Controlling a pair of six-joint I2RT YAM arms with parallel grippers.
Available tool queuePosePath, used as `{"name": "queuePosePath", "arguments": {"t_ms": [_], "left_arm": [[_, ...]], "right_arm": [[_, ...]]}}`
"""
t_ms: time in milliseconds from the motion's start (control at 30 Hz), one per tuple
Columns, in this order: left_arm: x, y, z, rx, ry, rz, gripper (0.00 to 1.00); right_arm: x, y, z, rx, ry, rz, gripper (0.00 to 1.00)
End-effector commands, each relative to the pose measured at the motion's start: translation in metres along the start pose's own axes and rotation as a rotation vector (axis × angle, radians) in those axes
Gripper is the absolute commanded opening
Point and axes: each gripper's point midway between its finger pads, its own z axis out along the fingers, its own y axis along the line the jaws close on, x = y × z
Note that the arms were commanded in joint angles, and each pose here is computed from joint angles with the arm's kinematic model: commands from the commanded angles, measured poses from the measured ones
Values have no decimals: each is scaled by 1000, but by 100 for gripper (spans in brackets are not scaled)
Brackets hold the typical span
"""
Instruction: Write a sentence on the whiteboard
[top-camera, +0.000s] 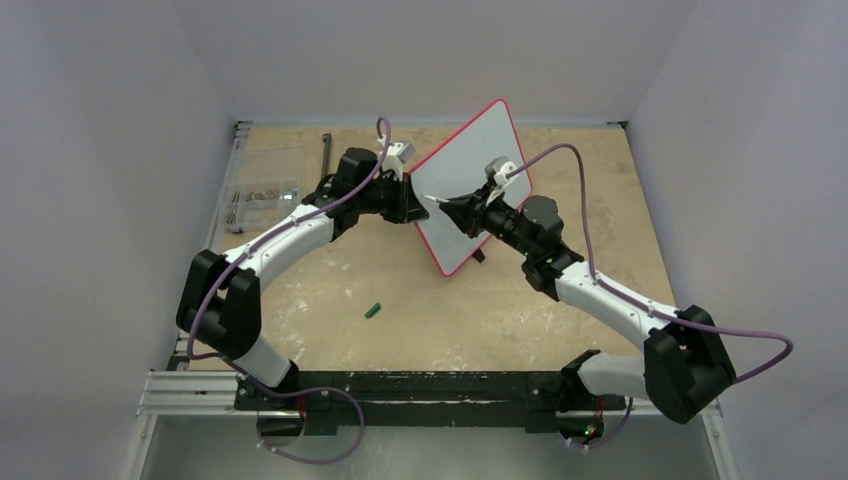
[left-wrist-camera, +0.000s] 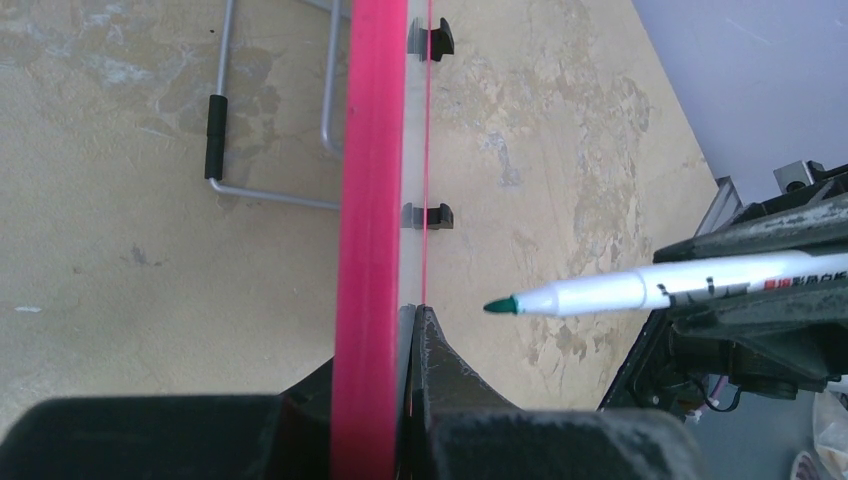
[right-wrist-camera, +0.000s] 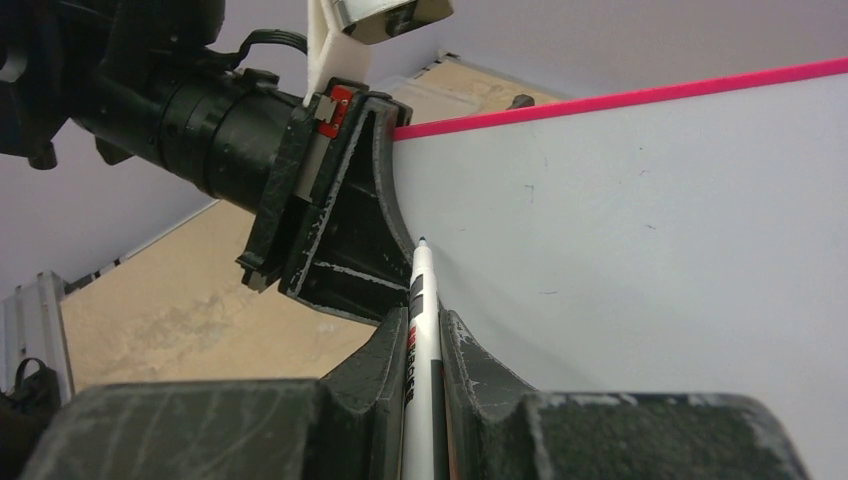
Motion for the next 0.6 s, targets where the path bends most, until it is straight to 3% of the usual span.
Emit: {"name": "queuePosePath", "arguments": {"t_ms": [0, 567], "left_arm": [[27, 11, -1, -35, 105, 12, 0], [30, 10, 2, -20, 114, 4, 0]], "right_arm": [[-40, -7, 6, 59, -103, -50, 0], [-40, -21, 17, 117, -100, -40, 0]]}}
